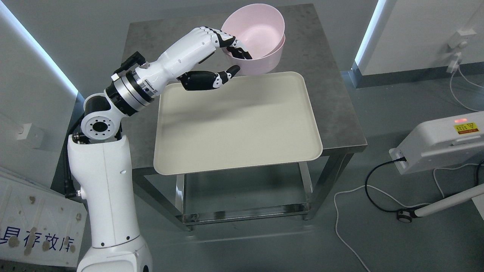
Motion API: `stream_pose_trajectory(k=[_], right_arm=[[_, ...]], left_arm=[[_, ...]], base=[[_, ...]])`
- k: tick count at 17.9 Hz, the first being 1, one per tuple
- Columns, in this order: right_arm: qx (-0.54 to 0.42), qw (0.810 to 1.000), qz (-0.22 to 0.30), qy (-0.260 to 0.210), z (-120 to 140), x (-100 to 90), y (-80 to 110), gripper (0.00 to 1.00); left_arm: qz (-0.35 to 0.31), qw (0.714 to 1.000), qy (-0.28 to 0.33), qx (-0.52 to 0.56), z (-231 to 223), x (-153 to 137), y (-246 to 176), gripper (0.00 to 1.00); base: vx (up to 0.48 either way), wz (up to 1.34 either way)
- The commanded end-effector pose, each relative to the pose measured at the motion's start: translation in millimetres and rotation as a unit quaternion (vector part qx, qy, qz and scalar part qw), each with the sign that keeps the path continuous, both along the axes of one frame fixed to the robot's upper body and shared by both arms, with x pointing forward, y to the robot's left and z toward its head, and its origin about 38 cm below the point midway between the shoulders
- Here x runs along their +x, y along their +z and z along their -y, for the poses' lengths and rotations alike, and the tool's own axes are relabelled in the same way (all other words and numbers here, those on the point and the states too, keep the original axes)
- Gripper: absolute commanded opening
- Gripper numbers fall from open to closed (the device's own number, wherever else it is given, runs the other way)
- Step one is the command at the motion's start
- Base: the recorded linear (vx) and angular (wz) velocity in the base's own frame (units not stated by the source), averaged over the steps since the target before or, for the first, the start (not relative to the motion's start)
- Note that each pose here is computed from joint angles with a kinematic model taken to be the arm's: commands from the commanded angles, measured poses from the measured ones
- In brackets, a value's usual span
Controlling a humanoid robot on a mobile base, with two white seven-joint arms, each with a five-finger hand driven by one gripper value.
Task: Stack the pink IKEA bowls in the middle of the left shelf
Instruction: 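Lift the stacked pink bowls off the tray with the left hand, then carry the stacked bowls in the left hand while turning toward the blue bins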
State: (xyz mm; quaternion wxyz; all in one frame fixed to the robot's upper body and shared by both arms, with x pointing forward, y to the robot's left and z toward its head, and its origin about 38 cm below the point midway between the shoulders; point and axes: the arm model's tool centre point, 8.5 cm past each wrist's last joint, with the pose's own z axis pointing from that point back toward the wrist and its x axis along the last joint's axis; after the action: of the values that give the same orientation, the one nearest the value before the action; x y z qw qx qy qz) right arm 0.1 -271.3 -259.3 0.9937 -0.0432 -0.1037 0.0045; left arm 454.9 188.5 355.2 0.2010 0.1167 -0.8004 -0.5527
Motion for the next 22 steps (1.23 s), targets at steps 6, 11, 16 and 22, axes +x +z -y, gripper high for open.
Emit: stream_pose_trajectory(k=[6, 11, 16, 22], right_arm=[[-0.009, 1.0, 0.008, -0.002, 11.4, 5.9, 1.0, 1.0], [-0.009, 1.0, 0.008, -0.002, 11.4, 5.9, 1.0, 1.0], [-0.009, 1.0, 0.008, -0.002, 11.4, 5.9, 1.0, 1.0], [-0.009, 1.0, 0.008, -0.002, 11.4, 5.9, 1.0, 1.0]], left_arm=[[0.012, 1.0, 0.018, -0.004, -16.1, -3.8, 6.8, 0.02], [0.011, 1.0, 0.022, -0.006, -19.3, -5.5, 3.5, 0.03], [0.012, 0.999, 0.029, -0.012, -25.3, -5.6, 4.6, 0.03], [0.015, 0.999, 0.028, -0.009, -23.3, -9.6, 3.5, 0.02]], base=[[-0.025, -0.01], [-0.174, 0.02], [-0.207, 0.09], [-0.182, -0.19]])
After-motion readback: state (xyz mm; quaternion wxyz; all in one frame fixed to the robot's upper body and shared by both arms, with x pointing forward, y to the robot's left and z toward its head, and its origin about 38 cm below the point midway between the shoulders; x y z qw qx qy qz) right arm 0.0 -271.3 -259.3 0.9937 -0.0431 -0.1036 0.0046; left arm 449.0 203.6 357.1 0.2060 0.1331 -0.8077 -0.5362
